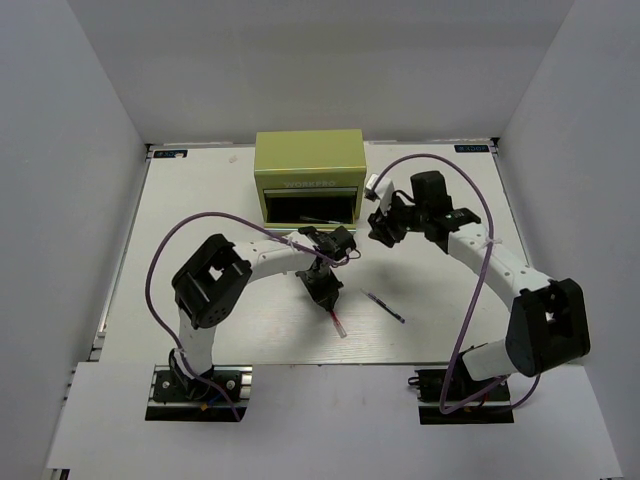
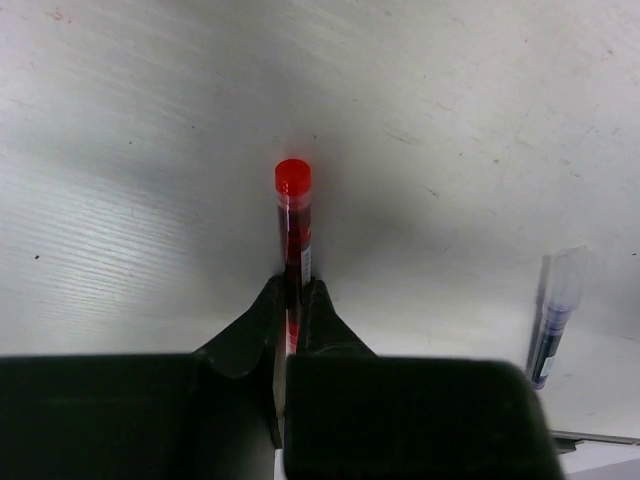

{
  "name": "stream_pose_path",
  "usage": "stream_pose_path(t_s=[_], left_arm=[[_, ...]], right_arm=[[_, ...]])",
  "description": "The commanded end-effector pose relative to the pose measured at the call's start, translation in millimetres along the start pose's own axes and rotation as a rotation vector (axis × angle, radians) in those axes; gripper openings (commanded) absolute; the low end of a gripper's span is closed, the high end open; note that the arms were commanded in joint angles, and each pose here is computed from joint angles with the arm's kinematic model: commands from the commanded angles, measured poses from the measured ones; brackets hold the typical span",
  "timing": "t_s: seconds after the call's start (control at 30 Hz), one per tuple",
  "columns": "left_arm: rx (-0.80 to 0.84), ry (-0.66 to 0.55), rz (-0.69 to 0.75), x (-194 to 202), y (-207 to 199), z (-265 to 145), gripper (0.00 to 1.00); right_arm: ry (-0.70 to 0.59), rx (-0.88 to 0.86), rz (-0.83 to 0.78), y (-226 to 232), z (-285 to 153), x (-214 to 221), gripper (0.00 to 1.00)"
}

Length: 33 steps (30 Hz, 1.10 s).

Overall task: Sort the stationery into containers
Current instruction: Pick up the pen from the drawer, then place the pen in the storage box.

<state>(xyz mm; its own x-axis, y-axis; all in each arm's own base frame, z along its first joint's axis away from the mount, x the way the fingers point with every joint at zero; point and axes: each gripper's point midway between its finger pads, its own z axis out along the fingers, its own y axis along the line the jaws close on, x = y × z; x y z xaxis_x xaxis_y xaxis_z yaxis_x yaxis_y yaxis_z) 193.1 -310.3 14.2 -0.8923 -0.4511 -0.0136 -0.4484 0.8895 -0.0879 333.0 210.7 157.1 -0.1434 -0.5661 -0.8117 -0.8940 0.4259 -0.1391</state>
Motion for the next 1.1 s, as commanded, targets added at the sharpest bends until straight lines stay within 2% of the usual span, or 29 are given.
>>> stream_pose_path(t_s=[0.0, 0.07, 0.17, 0.2, 0.37, 0.47, 0.6, 0.7, 0.73, 0.8, 0.83, 0.9, 1.0, 1.07], left_arm=[[0.001, -0.026, 0.015, -1.9, 1.6, -5.3, 0.08], [0.071, -0.067, 0.013, -7.8, -4.3, -17.9, 0.06], [0.165, -0.144, -0.005, -24.6, -18.2, -38.4, 0.03], [0.221, -0.169, -0.009, -28.6, -26.6, -55.6, 0.03], [0.392, -0.343, -0.072, -64.7, -57.7, -113.1, 0.02], [0.518, -0.438, -0.158, -87.2, -76.1, -153.3, 0.02], [0.649, -0.536, -0.34, -123.1, -82.6, -186.8, 0.0], [0.74, -0.583, -0.491, -148.8, -82.7, -204.0, 0.0], [0.739, -0.616, -0.544, -160.4, -77.3, -202.8, 0.0], [0.765, -0.649, -0.605, -173.1, -75.1, -202.1, 0.0], [0.768, -0.673, -0.676, -183.4, -68.3, -198.3, 0.0], [0.823, -0.722, -0.755, -198.8, -66.9, -206.0, 0.0], [0.82, -0.769, -0.796, -212.6, -65.8, -202.6, 0.0], [0.806, -0.802, -0.814, -222.6, -66.8, -204.4, 0.0]], right_arm=[[-0.025, 0.016, 0.041, -1.0, -9.8, 0.8, 0.57], [-0.008, 0.0, 0.071, 6.5, -11.8, 10.2, 0.69], [0.004, 0.001, 0.096, 10.3, -16.0, 20.9, 0.81], [0.012, 0.006, 0.108, 12.2, -18.3, 28.4, 0.88], [0.003, 0.025, 0.097, 11.0, -27.4, 30.0, 0.9], [-0.009, 0.035, 0.09, 11.7, -33.8, 32.2, 0.9], [-0.018, 0.006, 0.082, 20.4, -37.8, 35.1, 0.9], [-0.031, -0.015, 0.076, 24.9, -41.1, 35.3, 0.78], [-0.03, -0.033, 0.076, 29.8, -41.8, 37.8, 0.63], [-0.027, -0.052, 0.072, 34.0, -42.1, 40.2, 0.43], [-0.023, -0.06, 0.076, 36.7, -42.3, 43.1, 0.27], [-0.015, -0.072, 0.077, 40.0, -42.1, 47.3, 0.19], [-0.009, -0.075, 0.077, 43.4, -43.1, 51.3, 0.19], [-0.01, -0.078, 0.076, 46.0, -43.6, 53.3, 0.24]])
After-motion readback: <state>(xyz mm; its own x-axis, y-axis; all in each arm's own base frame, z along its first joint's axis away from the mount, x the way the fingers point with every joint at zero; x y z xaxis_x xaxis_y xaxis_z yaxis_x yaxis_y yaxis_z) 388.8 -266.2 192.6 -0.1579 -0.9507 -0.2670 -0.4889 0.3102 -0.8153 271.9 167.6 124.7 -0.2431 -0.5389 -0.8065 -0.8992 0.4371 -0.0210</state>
